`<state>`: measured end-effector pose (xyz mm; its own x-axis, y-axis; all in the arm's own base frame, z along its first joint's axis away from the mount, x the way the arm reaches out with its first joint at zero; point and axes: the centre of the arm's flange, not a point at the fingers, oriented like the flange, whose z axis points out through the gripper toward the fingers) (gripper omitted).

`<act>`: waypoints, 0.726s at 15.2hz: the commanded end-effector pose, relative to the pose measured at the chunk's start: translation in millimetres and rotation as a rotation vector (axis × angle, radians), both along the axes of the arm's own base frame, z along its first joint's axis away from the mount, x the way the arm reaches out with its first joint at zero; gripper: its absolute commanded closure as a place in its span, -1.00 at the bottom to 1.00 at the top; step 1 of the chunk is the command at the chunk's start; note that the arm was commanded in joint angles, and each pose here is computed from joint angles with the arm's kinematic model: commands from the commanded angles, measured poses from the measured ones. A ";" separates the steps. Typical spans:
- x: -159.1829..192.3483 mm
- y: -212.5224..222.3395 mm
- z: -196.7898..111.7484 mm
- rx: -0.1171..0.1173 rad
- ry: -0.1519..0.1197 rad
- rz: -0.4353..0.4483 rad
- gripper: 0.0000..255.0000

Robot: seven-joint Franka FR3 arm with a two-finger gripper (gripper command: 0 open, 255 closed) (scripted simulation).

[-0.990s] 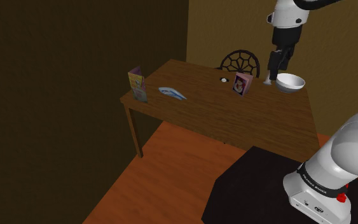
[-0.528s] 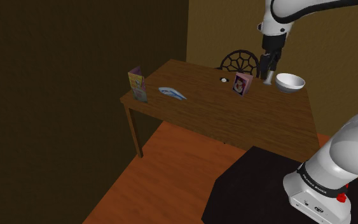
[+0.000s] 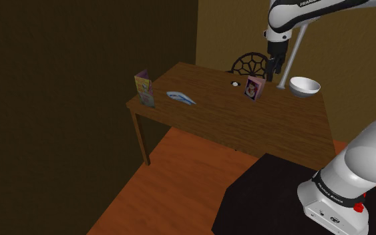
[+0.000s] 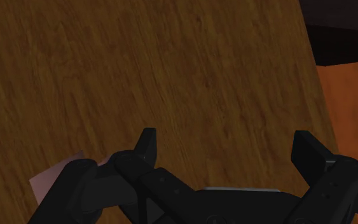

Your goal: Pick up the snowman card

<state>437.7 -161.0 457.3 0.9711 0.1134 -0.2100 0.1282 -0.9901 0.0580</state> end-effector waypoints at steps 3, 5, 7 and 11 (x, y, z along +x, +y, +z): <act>33.5 -37.2 -27.6 0.001 0.003 0.008 -1.00; 49.5 -54.6 -39.7 0.002 0.004 0.012 -1.00; 65.6 -72.0 -51.7 0.003 0.006 0.016 -1.00; 97.9 -106.5 -75.9 0.005 0.009 0.023 -1.00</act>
